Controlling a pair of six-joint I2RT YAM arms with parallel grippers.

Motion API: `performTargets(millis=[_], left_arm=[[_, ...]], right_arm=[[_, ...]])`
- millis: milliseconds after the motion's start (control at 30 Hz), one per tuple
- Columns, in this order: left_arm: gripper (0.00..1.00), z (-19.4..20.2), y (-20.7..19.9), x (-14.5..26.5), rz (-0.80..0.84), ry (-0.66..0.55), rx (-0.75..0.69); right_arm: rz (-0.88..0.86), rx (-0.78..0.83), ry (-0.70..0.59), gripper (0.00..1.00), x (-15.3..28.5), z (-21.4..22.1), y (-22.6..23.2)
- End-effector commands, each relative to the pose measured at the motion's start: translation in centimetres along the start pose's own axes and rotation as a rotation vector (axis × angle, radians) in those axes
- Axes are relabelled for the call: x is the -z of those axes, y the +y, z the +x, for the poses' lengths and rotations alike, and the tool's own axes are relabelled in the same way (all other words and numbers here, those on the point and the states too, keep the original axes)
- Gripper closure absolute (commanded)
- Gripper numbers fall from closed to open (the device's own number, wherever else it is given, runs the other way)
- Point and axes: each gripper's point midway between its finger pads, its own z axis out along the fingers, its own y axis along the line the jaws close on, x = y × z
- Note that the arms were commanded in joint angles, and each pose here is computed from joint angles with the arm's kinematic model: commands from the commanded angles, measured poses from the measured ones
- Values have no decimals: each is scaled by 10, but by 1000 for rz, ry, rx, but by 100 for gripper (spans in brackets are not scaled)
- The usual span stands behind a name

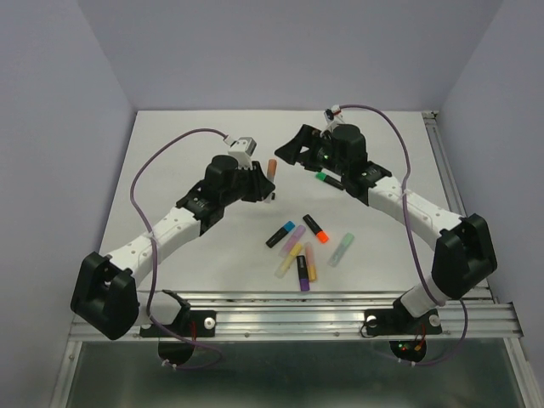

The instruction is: Open the pen caps

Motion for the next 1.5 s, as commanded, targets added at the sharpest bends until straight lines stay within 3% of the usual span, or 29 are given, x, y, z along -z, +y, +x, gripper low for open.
performTargets(millis=[0, 433, 833, 1000, 1133, 1167, 1367, 1467], left_arm=[[100, -35, -13, -1, 6, -95, -20], [100, -34, -22, -12, 34, -68, -28], [100, -38, -26, -17, 41, -69, -28], [100, -39, -19, -22, 8, -69, -38], [100, -25, -15, -23, -25, -37, -25], [100, -21, -14, -22, -31, -30, -21], [100, 58, 11, -11, -117, 137, 45], [100, 74, 7, -3, -100, 164, 75]], right_arm=[[-39, 19, -68, 13, -11, -23, 29], [-65, 0, 32, 39, -36, 10, 31], [-30, -24, 72, 99, -39, 19, 24], [34, -49, 37, 99, -37, 12, 17], [220, -31, -58, 99, -48, -11, -17], [258, -27, -127, 99, -49, -33, -18], [299, -57, -259, 99, -66, -100, -42], [346, -50, -293, 99, -67, -119, -57]])
